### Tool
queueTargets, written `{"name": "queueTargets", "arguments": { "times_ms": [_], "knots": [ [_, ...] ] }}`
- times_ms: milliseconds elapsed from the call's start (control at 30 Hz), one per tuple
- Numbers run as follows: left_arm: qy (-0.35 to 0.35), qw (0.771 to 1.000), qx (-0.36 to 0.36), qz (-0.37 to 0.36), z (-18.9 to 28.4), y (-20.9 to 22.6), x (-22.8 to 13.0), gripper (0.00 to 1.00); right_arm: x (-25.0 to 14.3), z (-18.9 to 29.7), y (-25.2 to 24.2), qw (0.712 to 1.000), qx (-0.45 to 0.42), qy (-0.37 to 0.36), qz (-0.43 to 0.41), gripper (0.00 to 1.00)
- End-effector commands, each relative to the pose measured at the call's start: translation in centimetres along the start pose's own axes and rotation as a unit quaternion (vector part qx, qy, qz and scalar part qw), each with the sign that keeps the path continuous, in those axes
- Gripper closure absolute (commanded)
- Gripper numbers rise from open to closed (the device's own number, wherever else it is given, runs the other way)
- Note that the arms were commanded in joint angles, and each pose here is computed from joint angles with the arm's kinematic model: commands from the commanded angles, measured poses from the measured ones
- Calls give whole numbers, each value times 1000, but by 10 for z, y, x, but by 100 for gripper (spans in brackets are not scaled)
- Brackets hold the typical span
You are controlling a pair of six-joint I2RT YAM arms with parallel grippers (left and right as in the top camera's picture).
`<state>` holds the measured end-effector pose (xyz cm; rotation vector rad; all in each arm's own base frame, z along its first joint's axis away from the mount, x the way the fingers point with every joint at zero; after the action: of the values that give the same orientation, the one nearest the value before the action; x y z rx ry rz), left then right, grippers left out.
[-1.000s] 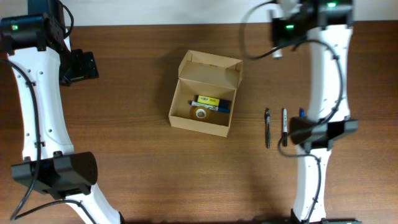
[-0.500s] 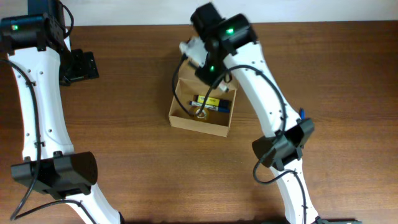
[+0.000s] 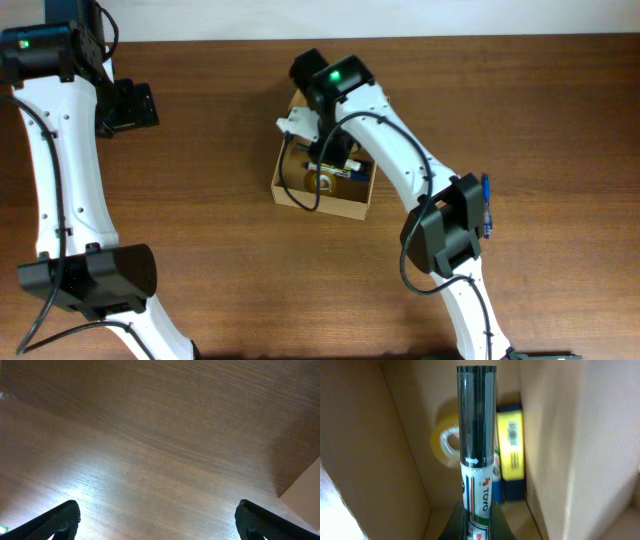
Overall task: Pack container
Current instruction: 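Carry the black marker into the box and release it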
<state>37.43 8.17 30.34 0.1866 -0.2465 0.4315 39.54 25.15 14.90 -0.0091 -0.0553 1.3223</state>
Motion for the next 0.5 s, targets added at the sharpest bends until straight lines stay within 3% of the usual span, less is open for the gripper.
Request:
{"name": "queueTargets", "arguments": {
  "times_ms": [0,467],
  "knots": [
    [-1,1000,4,-2,2,3,-1,0,7,-8,7,1000,-1,2,24,96],
    [-1,1000,4,-2,2,3,-1,0,2,-59,10,1000,13,16,14,96]
  ]
}}
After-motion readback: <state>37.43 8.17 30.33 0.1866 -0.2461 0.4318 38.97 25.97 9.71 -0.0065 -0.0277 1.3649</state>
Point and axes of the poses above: each gripper's point midway between its finger pads, its own z axis back along the fingers, its own y axis along the line the jaws close on, x = y × z, the point moved 5 cm from there along z, back along the fingers, and after that the axes turned 7 degrees about z, right-handed, at the moved point
